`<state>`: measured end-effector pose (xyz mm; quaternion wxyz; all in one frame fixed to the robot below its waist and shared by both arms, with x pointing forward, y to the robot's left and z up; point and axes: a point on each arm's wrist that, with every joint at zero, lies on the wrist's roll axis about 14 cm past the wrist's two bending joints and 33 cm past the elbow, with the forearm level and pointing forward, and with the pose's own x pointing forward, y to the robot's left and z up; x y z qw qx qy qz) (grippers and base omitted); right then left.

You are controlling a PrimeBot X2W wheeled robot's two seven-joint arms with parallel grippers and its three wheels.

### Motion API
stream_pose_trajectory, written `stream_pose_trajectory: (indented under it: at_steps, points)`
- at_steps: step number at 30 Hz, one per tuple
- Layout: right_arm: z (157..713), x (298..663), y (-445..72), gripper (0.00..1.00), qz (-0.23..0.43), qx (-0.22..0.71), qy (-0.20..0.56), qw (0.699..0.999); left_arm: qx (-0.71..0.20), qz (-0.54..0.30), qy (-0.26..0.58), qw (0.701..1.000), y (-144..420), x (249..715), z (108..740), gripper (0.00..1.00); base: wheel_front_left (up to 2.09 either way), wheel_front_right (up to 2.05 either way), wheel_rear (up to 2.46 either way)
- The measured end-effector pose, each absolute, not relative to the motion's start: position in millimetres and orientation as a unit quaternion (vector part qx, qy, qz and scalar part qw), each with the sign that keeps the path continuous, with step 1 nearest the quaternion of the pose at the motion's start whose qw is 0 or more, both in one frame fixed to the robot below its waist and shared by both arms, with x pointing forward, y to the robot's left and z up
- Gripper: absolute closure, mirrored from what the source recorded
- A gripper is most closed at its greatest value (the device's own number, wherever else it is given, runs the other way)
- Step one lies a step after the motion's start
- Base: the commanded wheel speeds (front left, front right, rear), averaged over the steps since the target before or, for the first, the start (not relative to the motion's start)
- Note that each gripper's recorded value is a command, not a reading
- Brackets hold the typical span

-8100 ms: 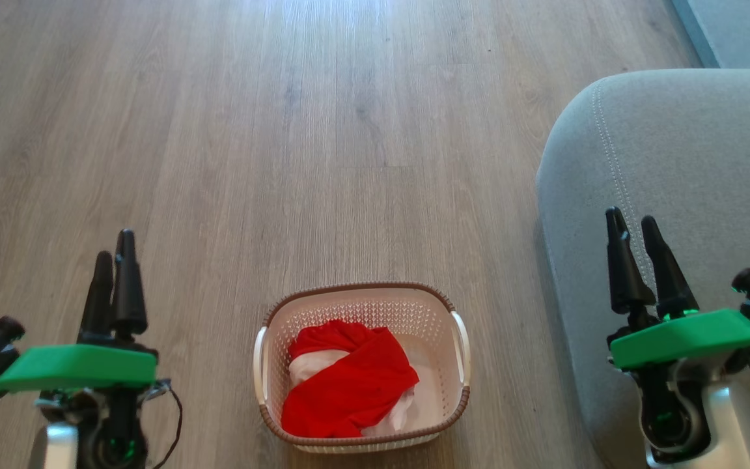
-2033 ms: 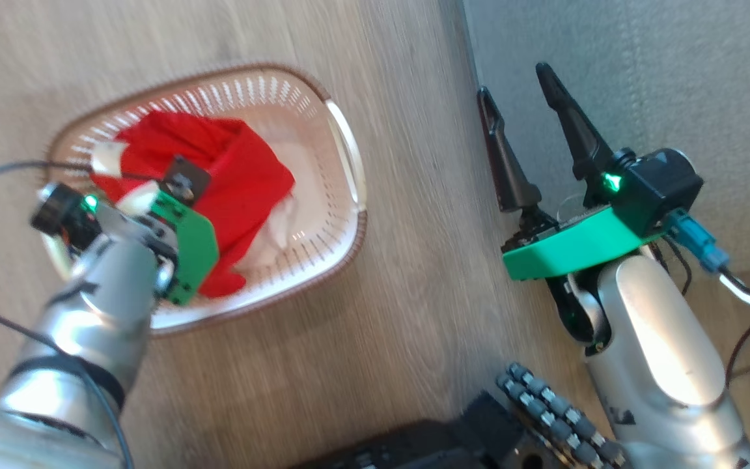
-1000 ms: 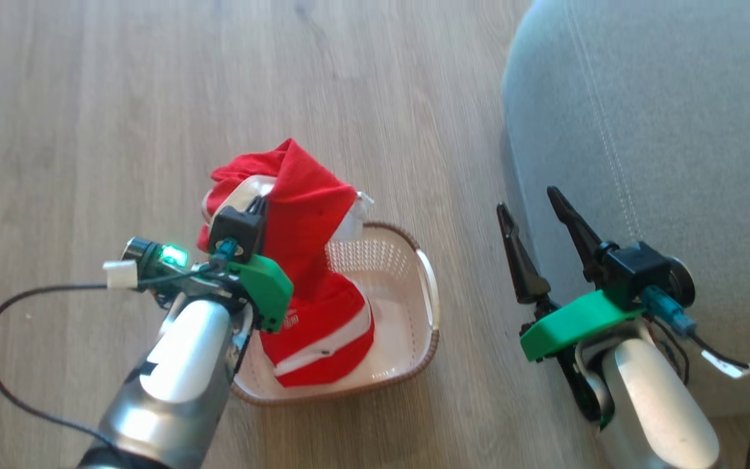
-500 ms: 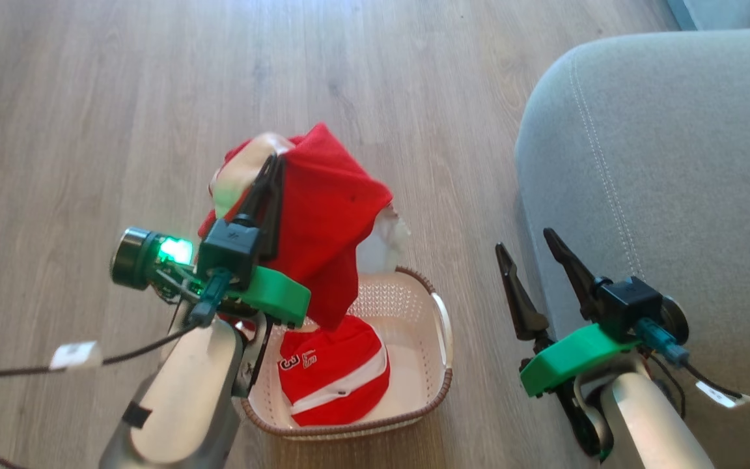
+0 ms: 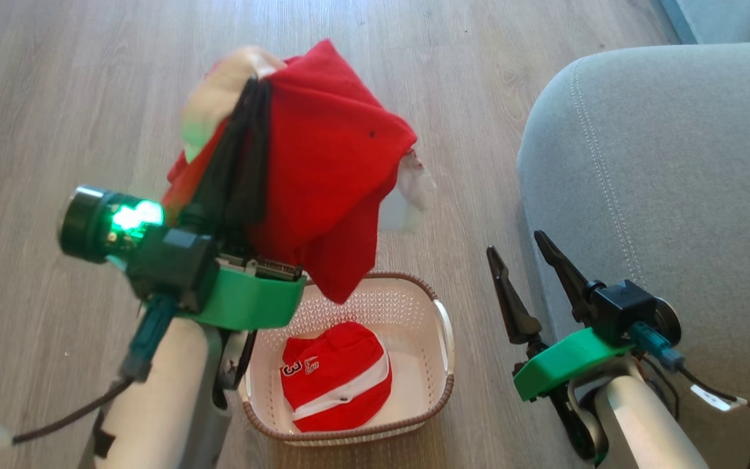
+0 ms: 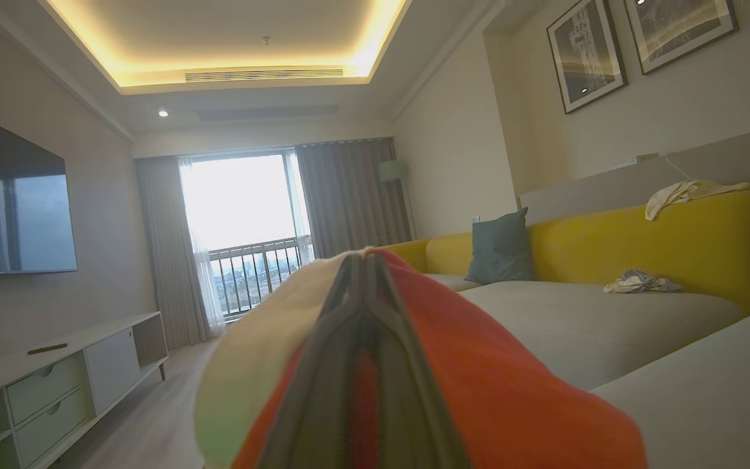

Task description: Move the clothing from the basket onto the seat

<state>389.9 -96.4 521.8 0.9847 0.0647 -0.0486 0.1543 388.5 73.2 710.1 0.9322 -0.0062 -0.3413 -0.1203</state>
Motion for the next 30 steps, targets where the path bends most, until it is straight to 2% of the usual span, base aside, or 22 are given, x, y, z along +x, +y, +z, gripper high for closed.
stream_pose_trajectory:
  at_steps: [5,15,30]
  points:
    - [523,390,-97,0.0,0.154,0.065,-0.05,0.985,-0.013,-0.124,-0.363,0.923,75,383,723,1.0,0.0,0.0,0.0]
    - [518,394,-97,0.0,0.153,0.068,-0.045,0.985,-0.01,-0.183,-0.351,0.918,54,385,713,1.0,0.0,0.0,0.0]
    - [518,395,-95,0.0,0.156,0.067,-0.045,0.984,-0.01,-0.195,-0.344,0.918,51,386,709,1.0,0.0,0.0,0.0]
